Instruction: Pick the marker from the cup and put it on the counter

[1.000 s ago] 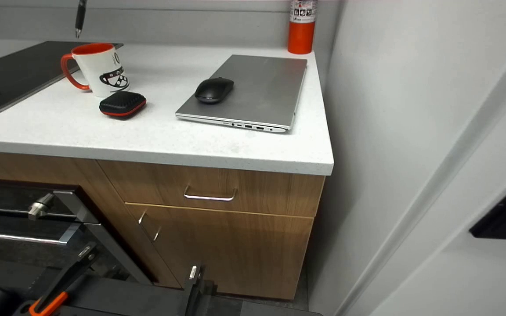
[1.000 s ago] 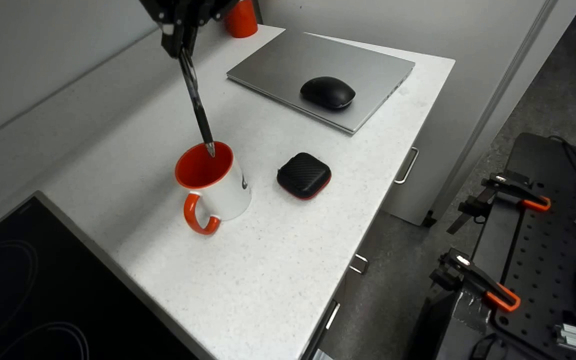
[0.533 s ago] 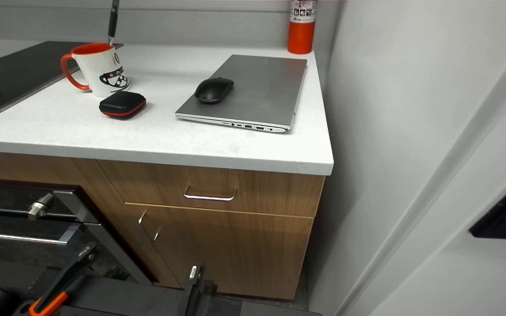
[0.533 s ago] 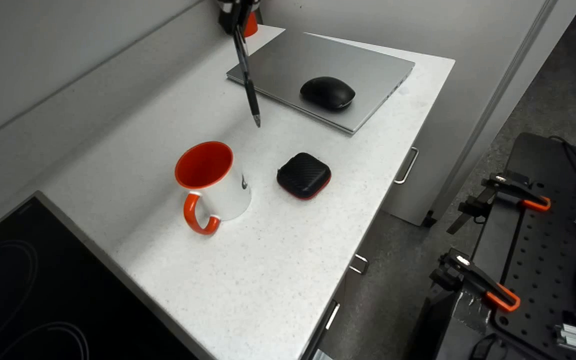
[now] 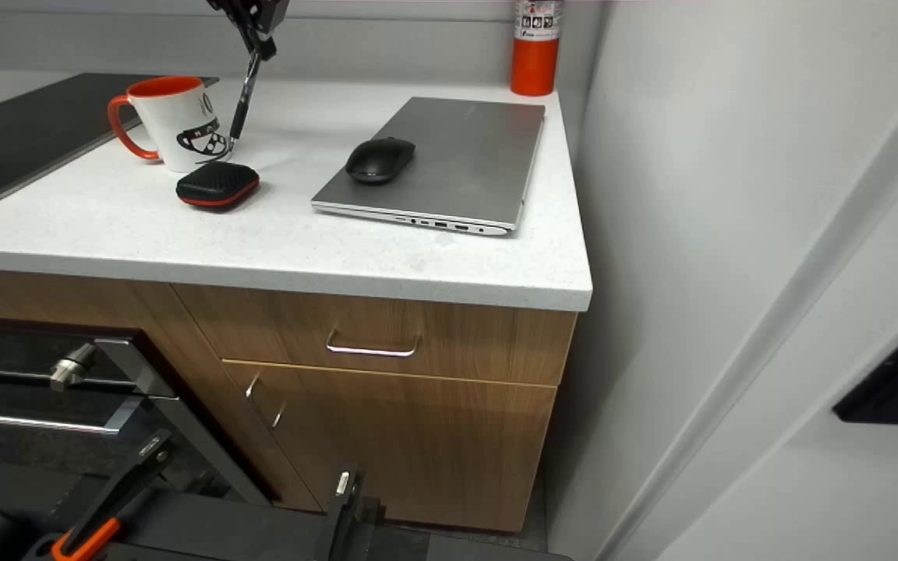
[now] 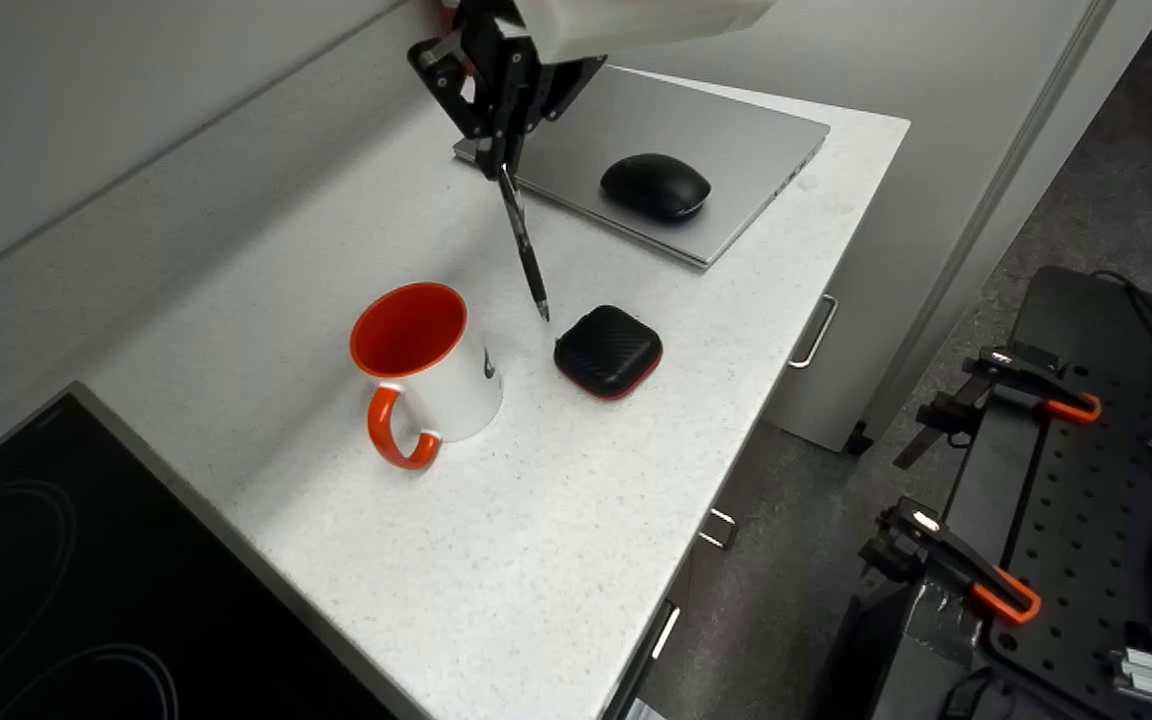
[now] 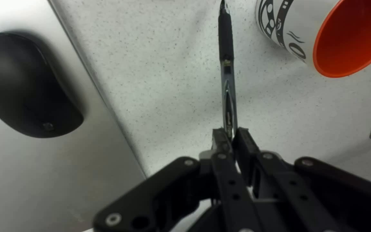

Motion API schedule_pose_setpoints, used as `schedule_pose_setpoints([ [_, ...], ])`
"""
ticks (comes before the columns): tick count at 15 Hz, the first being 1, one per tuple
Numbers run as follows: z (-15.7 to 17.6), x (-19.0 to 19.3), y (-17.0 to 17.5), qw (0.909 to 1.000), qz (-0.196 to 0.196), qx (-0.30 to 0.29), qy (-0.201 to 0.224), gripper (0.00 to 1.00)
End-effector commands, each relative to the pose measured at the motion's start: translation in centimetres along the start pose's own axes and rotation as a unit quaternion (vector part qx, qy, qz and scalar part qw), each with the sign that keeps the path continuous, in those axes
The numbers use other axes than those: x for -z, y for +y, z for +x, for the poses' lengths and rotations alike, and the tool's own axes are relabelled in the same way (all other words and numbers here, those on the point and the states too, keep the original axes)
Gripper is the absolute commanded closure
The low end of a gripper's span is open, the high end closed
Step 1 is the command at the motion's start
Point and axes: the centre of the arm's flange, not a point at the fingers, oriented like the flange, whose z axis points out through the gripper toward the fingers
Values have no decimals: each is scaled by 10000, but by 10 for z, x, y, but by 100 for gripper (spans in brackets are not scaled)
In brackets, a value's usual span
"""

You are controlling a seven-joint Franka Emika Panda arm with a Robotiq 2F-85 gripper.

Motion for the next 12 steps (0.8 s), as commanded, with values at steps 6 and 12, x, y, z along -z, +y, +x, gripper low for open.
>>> schedule_pose_setpoints([
  [6,38,-64,-4,9955,90,-729,-599,63],
  [12,44,-82,11,9925,-18,-966,-746,24],
])
